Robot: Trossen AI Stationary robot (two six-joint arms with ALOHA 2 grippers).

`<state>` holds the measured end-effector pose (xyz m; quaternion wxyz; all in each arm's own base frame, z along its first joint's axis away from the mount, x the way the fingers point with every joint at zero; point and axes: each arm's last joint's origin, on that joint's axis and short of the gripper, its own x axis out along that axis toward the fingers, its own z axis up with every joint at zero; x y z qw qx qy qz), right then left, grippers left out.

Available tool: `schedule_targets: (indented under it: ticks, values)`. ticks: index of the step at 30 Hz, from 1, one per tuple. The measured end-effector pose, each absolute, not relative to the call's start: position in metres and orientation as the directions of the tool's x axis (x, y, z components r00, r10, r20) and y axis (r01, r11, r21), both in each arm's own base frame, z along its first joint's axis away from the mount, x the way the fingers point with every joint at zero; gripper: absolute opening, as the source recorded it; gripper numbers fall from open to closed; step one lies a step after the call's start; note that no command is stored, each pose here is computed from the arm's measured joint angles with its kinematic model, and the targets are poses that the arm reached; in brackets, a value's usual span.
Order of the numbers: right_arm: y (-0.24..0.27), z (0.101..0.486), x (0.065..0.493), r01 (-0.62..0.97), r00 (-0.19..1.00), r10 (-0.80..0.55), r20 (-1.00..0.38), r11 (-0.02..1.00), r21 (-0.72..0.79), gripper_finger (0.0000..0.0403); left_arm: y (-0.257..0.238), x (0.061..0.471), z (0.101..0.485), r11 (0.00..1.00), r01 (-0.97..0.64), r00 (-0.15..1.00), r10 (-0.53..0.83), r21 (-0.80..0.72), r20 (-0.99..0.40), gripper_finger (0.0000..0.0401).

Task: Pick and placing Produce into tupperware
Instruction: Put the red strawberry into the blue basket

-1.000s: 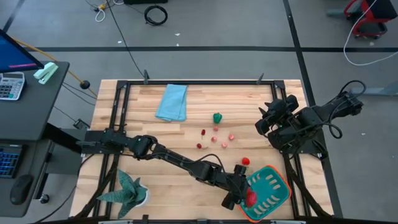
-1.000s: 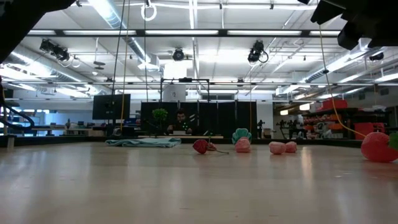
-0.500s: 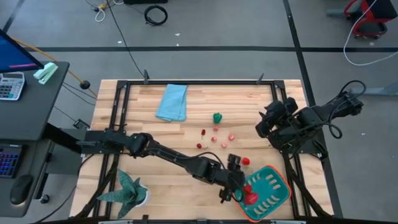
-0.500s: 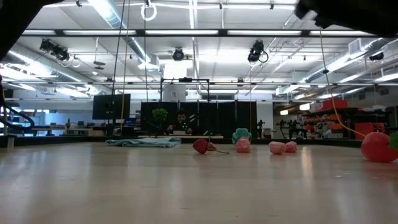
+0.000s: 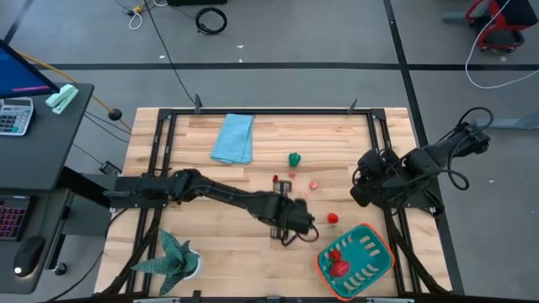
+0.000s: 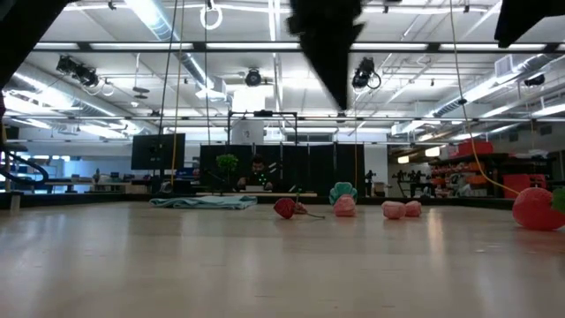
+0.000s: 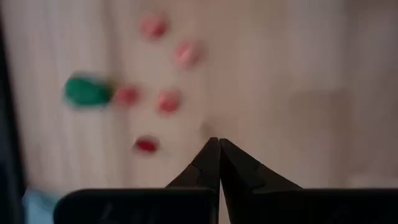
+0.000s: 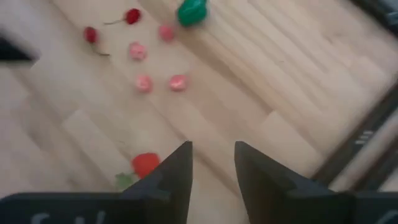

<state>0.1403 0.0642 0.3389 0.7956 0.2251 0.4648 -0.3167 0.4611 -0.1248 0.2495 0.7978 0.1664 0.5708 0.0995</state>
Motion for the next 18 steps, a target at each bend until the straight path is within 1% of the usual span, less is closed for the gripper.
schedule_targets:
  ticks: [2,4,8,10,11,14,18]
  values:
    - [0.072,0.339,0.142,0.687,0.397,-0.225,-0.890,0.716,0.125,0.0110,-0.113,0.458,0.250,0.917,0.011,0.275,0.382,0.400,-0.882,0.0011]
    - [0.083,0.340,0.144,0.643,0.428,-0.116,-0.896,0.736,0.212,0.0095,-0.103,0.454,0.250,0.911,0.005,0.215,0.401,0.411,-0.891,0.0006]
    - [0.119,0.342,0.149,0.532,0.510,0.097,-0.855,0.746,0.401,0.0049,-0.085,0.455,0.249,0.907,0.003,0.173,0.414,0.421,-0.894,0.0010]
    - [0.144,0.341,0.147,0.464,0.527,0.183,-0.830,0.756,0.462,0.0018,-0.076,0.457,0.249,0.906,0.001,0.166,0.417,0.423,-0.894,0.0009]
    - [0.157,0.338,0.145,0.442,0.527,0.219,-0.821,0.755,0.485,0.0010,-0.070,0.458,0.249,0.906,0.000,0.161,0.419,0.424,-0.894,0.0006]
    - [0.194,0.325,0.136,0.457,0.488,0.275,-0.829,0.729,0.510,0.0012,-0.054,0.460,0.249,0.905,-0.029,0.146,0.424,0.425,-0.894,0.0006]
    - [0.236,0.295,0.120,0.576,0.398,0.239,-0.886,0.686,0.444,0.0005,-0.036,0.462,0.249,0.903,-0.065,0.129,0.430,0.425,-0.894,0.0013]
